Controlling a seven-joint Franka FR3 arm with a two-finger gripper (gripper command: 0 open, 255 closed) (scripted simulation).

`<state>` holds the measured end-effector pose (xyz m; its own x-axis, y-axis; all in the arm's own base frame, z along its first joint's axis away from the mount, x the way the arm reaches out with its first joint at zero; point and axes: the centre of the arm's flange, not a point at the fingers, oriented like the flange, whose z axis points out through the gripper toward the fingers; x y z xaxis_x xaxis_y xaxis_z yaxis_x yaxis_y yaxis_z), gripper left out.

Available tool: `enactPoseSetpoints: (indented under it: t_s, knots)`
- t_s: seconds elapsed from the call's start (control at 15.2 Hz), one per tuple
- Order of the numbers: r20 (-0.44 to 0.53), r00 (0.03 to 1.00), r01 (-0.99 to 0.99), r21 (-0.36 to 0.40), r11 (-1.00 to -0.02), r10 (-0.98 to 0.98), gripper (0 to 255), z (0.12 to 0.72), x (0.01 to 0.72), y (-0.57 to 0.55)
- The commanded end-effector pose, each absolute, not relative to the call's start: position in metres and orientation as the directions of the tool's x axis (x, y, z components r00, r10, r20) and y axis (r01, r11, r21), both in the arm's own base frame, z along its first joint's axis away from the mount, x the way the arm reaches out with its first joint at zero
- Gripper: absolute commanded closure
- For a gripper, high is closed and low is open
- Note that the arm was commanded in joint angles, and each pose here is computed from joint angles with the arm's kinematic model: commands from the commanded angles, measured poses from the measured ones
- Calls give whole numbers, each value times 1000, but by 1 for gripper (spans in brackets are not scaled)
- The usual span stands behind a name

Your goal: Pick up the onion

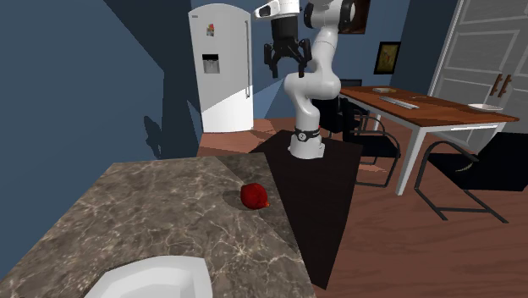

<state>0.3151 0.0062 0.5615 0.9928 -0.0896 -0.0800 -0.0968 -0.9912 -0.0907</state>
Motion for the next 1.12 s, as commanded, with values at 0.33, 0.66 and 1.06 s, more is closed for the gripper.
enactPoseSetpoints:
  t_s: [0.33, 0.66, 1.06]
  knots:
    - [-146, 981, -155, -178, -972, -129, 0, 519, 375, -12]
    - [-216, 963, -216, -259, -941, -162, 0, 472, 432, -29]
    - [-300, 935, -293, -348, -891, -190, 0, 409, 496, -46]
